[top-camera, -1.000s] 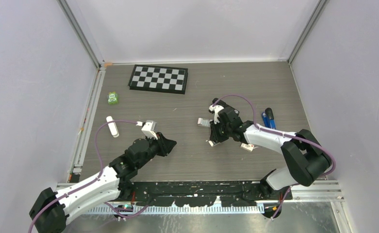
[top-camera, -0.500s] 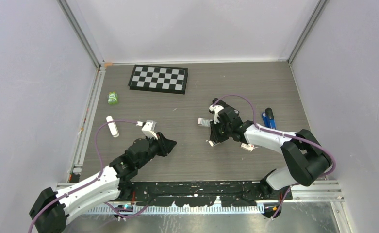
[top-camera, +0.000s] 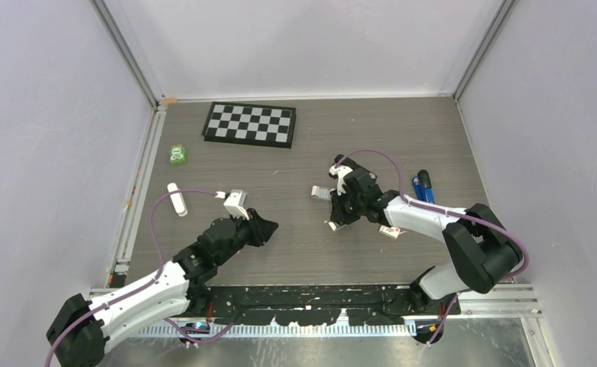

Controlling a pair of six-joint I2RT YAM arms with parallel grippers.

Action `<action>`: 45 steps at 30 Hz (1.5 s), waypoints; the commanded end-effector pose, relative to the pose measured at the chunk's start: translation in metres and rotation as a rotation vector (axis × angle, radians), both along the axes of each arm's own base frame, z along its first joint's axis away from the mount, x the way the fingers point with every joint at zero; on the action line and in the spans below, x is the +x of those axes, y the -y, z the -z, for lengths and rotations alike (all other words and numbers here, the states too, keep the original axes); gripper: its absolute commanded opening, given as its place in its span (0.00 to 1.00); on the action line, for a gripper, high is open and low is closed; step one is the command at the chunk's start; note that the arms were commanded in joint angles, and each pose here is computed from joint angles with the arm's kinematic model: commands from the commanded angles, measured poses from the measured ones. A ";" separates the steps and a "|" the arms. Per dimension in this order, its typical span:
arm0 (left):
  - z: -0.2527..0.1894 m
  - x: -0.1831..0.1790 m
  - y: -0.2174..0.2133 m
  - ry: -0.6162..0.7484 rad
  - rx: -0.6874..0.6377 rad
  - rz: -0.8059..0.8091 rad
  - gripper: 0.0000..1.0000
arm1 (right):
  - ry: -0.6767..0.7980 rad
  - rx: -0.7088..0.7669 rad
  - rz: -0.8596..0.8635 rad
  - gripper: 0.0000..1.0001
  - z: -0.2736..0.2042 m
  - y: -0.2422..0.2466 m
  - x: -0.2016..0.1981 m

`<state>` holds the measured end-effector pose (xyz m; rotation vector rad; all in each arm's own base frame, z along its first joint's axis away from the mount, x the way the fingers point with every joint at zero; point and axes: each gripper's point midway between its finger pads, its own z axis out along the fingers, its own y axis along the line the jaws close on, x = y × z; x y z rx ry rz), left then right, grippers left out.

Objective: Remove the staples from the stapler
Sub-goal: Place the staple in the staple box.

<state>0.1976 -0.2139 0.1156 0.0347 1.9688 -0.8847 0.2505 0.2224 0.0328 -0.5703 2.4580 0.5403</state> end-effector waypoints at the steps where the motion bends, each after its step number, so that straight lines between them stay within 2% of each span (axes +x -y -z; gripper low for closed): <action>1: -0.015 0.004 0.005 0.043 -0.043 0.004 0.20 | 0.036 0.030 -0.003 0.23 -0.010 -0.005 0.006; 26: -0.017 0.004 0.006 0.045 -0.047 0.004 0.20 | 0.036 0.032 -0.002 0.28 -0.012 -0.006 0.006; 45: -0.020 0.005 0.009 0.046 -0.048 0.013 0.20 | 0.056 0.029 0.007 0.24 -0.021 -0.004 0.010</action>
